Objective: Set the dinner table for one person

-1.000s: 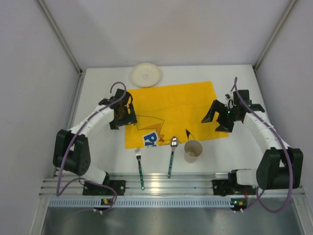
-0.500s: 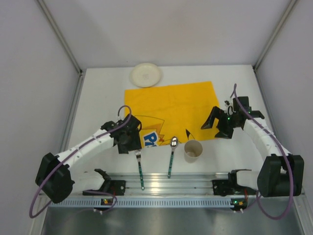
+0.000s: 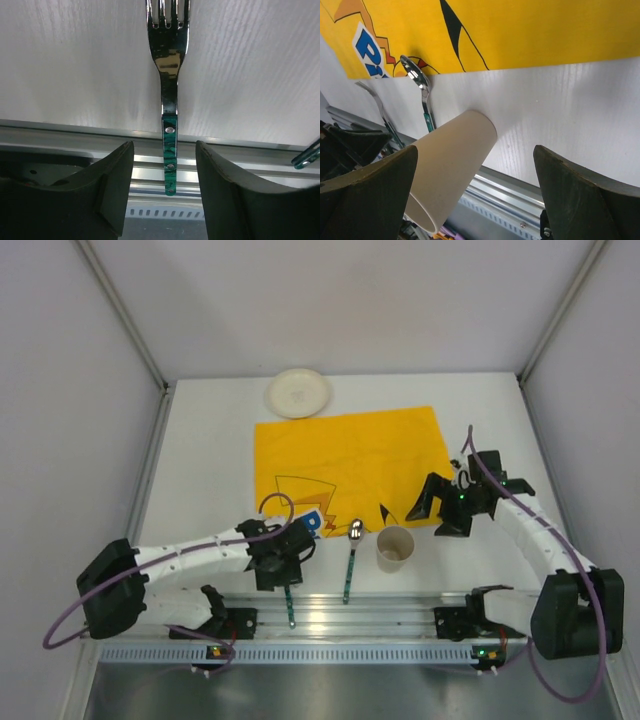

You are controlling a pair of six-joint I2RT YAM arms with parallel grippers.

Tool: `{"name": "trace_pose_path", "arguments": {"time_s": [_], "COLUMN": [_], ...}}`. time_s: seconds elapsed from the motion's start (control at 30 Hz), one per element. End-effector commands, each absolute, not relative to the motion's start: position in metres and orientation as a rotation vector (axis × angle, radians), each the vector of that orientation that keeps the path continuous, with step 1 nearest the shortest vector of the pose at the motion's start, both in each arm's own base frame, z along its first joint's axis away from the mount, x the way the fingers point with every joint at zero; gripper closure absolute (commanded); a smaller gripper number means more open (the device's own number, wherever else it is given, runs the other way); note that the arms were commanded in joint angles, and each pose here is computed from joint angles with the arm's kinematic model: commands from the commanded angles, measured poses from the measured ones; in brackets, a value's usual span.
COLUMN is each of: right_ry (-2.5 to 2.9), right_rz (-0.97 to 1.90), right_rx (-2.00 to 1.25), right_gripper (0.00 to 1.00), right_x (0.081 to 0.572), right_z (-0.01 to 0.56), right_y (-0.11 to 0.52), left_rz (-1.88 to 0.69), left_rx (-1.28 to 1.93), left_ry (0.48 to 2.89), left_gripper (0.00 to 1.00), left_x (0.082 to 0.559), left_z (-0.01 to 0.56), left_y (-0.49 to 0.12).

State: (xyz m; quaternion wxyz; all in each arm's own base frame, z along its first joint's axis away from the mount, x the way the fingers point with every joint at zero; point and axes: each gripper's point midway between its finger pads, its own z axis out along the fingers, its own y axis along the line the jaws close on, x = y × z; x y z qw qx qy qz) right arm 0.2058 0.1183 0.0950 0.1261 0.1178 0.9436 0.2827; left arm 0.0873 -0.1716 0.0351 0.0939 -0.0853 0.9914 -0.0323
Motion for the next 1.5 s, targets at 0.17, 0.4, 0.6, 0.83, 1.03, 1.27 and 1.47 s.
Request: {"name": "trace_pose_path", "arguments": {"time_s": [0.17,0.4,0.6,0.83,1.03,1.27,1.47], "right_ry": [2.741,2.746,2.744,2.747,2.745,2.744,2.710], "right_rz": [0.758,0.704,0.676,0.662,0.638,0.607,0.611], "right_rx": [0.177,0.099,0.093,0.101,0.116,0.123,0.127], "right_gripper": [0.00,0.00,0.00,0.00,0.00,0.00,0.00], "right_x": [0.198,0.197,0.195,0.197,0.197,0.202,0.211], "right_z": [0.103,0.110,0.109,0.112,0.116,0.126,0.150], "right_y": [0.123,0.125,0.122,0.118,0.114,0.111,0.113], "left_rz": [-0.073,0.075,0.079,0.101,0.097,0.105,0.135], "left_rx": [-0.320,-0.189,-0.041,-0.083,-0.028,0.013,-0.117], "left_ry": [2.915,2.880,2.731,2.680,2.653,2.674,2.699], "left_gripper": [0.68,1.00,1.00,1.00,1.00,1.00,1.00], "left_x": [0.100,0.125,0.169,0.253,0.325,0.385,0.398], "left_z": [0.006,0.028,0.113,0.136,0.121,0.077,0.047], "left_y": [-0.192,-0.204,-0.212,-0.173,-0.154,-0.152,-0.122]}}
